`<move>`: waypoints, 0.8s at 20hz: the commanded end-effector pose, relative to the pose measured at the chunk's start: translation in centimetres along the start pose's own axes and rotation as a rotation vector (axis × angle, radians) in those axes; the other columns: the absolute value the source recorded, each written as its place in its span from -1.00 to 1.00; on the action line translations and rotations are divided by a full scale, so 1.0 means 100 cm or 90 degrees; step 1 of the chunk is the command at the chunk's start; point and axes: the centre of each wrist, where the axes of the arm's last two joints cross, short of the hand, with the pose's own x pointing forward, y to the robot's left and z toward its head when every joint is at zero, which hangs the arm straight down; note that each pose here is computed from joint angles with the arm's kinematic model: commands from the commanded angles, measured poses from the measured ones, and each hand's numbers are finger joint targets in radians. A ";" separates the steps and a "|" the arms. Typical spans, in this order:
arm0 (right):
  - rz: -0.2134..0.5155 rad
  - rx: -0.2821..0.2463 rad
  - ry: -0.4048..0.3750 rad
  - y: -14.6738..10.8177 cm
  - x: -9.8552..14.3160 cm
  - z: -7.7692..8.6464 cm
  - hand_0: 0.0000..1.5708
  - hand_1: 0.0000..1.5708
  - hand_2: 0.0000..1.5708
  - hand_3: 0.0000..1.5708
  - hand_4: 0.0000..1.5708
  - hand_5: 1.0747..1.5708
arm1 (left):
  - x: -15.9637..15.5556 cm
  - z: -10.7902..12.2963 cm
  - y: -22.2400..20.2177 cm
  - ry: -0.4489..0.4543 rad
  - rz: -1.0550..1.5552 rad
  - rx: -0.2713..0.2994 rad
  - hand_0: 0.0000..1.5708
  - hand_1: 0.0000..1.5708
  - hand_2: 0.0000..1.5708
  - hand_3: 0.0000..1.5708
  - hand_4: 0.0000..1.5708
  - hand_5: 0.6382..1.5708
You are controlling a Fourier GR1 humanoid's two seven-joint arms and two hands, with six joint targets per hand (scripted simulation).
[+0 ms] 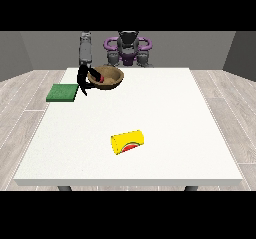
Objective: Pick the cup and pour the ball into the bowl, then pick the bowl and place it on the pad
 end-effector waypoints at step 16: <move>0.086 0.003 0.034 -0.091 0.089 -0.061 1.00 1.00 1.00 1.00 0.65 0.77 | 0.004 0.018 0.032 -0.001 -0.052 0.042 -1.00 -1.00 -1.00 -1.00 -1.00 0.93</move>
